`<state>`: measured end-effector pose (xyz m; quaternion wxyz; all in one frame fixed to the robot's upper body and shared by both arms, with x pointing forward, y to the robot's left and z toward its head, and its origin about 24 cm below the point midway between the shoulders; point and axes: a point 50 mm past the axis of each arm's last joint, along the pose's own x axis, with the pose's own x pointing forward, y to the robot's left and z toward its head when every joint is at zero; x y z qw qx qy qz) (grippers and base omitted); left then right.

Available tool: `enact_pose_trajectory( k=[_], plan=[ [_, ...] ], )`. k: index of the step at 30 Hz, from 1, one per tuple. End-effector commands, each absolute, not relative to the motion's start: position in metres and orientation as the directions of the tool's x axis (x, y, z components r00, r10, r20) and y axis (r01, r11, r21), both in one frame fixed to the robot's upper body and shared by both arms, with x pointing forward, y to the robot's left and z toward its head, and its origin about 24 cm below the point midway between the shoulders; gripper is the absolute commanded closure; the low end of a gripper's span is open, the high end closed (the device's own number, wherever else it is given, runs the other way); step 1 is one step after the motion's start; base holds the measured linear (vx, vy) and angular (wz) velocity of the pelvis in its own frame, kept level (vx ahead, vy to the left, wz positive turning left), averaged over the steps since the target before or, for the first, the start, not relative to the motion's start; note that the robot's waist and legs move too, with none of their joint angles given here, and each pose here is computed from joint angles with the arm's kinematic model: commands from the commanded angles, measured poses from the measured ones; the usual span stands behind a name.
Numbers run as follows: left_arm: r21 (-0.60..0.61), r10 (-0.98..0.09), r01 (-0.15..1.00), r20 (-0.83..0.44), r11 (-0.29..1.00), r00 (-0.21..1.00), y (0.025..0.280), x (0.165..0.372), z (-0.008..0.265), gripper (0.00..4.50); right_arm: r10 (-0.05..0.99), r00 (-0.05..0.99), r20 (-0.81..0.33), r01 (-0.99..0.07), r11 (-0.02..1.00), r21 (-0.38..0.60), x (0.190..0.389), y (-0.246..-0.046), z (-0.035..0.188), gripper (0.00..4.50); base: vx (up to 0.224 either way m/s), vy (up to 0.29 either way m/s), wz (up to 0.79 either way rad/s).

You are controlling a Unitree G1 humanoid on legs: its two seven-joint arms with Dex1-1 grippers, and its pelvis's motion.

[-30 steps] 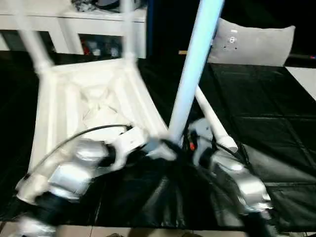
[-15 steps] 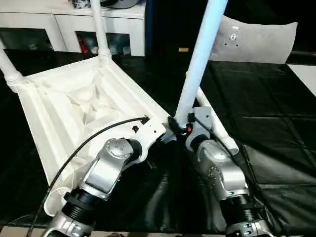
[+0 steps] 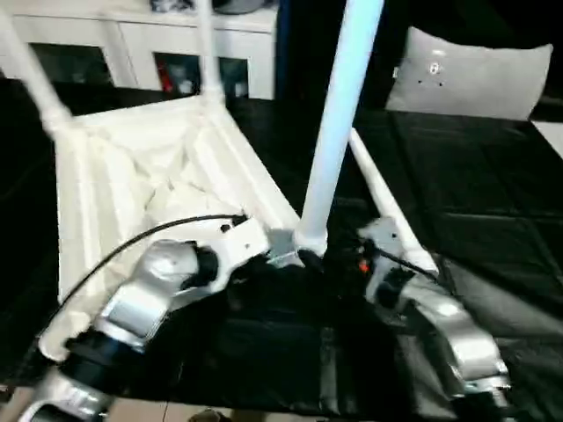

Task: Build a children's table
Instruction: Rotate leg to tighten

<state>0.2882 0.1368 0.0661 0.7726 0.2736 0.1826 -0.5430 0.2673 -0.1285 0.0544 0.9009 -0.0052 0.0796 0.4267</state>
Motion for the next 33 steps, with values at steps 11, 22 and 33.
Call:
enact_pose_trajectory(
  k=[11, 22, 33],
  plan=[
    [0.181, -0.758, 0.972, -0.652, -0.151, 0.004, 0.141, 0.271, 0.070, 4.50, 0.911, 0.321, -0.259, -0.946, 0.323, -0.035, 0.270, -0.128, 0.063, 0.05, 0.000, 0.000, 0.00],
    [0.198, -0.748, 0.959, -0.663, -0.202, -0.021, 0.143, 0.275, 0.074, 4.50, 0.931, 0.242, -0.274, -0.967, 0.256, 0.016, 0.268, -0.121, 0.055, 1.06, 0.000, 0.000, 0.00],
    [0.200, -0.749, 0.958, -0.663, -0.206, -0.022, 0.144, 0.278, 0.074, 4.50, 0.931, 0.226, -0.287, -0.967, 0.250, 0.048, 0.267, -0.120, 0.050, 1.75, 0.000, 0.000, 0.00]
  ],
)
